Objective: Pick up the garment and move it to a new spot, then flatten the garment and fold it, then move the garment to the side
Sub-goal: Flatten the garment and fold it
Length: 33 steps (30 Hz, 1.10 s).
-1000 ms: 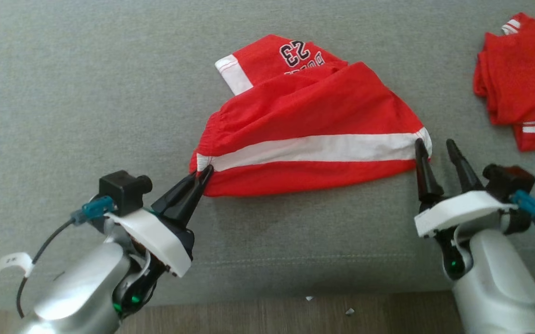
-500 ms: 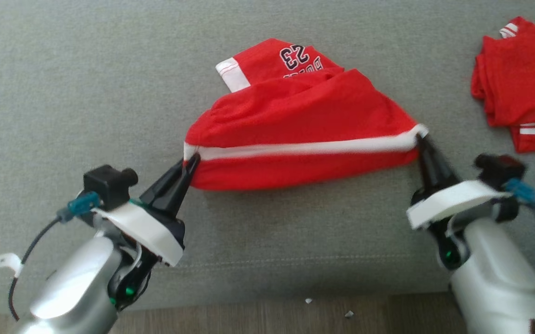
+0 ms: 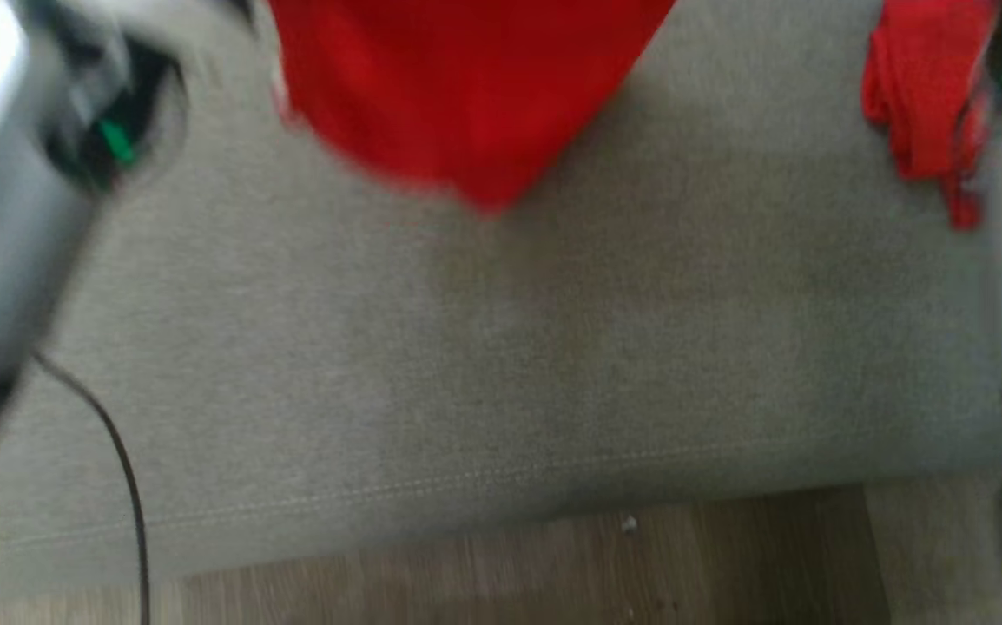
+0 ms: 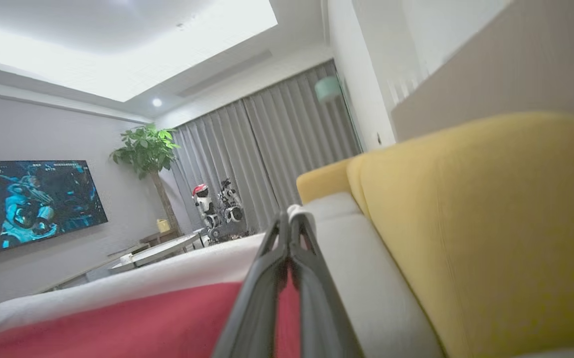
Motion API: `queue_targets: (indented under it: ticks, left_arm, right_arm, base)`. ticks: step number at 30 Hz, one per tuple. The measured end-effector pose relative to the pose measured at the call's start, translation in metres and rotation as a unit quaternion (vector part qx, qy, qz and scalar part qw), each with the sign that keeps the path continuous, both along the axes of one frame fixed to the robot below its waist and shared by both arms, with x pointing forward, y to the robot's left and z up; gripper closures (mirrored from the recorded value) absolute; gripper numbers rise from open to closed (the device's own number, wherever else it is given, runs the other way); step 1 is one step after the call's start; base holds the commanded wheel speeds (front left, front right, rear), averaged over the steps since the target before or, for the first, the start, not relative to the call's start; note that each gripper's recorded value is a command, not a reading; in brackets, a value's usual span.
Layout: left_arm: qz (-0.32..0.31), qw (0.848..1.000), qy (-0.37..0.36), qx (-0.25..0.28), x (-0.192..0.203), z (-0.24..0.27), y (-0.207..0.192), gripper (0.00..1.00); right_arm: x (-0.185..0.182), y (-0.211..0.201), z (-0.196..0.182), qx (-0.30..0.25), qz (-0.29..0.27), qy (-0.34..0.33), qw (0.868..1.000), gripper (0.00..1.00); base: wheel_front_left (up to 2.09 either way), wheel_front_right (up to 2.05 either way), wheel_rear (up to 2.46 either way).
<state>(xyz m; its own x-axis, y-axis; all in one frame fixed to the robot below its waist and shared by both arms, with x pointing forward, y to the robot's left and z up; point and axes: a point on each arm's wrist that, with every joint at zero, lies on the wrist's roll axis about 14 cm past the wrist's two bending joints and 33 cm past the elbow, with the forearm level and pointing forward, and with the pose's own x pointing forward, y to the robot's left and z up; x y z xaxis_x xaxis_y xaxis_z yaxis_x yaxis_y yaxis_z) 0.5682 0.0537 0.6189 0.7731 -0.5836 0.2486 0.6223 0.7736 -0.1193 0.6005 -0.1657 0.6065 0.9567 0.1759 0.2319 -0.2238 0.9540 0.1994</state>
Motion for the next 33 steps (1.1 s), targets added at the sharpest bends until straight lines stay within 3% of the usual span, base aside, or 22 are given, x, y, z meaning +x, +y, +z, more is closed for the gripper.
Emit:
queue_targets:
  ticks: [4,8,11,14,18,22,30,33]
  left_arm:
    - [0.008,0.997,-0.079,0.02,0.046,0.04,-0.01,1.0]
    - [0.017,0.985,-0.173,-0.006,0.082,0.085,-0.024,1.0]
    - [0.014,0.985,-0.174,-0.003,0.088,0.066,-0.031,1.0]
    - [0.006,0.992,-0.128,0.018,0.08,0.01,-0.032,1.0]
    - [-0.016,0.998,-0.037,0.043,0.041,-0.074,-0.031,1.0]
    - [-0.044,0.996,0.018,0.071,-0.013,-0.123,-0.03,1.0]
    - [-0.047,0.986,0.106,0.121,-0.108,-0.183,-0.006,1.0]
    - [-0.028,0.983,0.143,0.111,-0.143,-0.193,0.005,1.0]
  right_arm:
    - [0.039,-0.01,0.052,-0.032,-0.023,-0.071,0.997,1.0]
    - [0.066,-0.016,0.085,-0.05,-0.042,-0.15,0.987,1.0]
    - [0.074,-0.011,0.063,-0.072,-0.041,-0.147,0.986,1.0]
    - [0.07,-0.001,0.014,-0.071,-0.025,-0.106,0.992,1.0]
    - [0.037,0.007,-0.079,-0.073,-0.008,-0.001,0.997,1.0]
    - [-0.022,-0.003,-0.148,-0.063,-0.012,0.097,0.993,1.0]
    - [-0.132,-0.013,-0.199,-0.026,-0.042,0.211,0.976,1.0]
    - [-0.167,-0.008,-0.201,-0.008,-0.04,0.242,0.969,1.0]
  base:
    - [0.0,0.0,0.0]
    - [0.0,0.0,0.0]
    - [0.0,0.0,0.0]
    - [0.0,0.0,0.0]
    - [0.0,0.0,0.0]
    - [0.0,0.0,0.0]
    - [0.0,0.0,0.0]
    - [0.0,0.0,0.0]
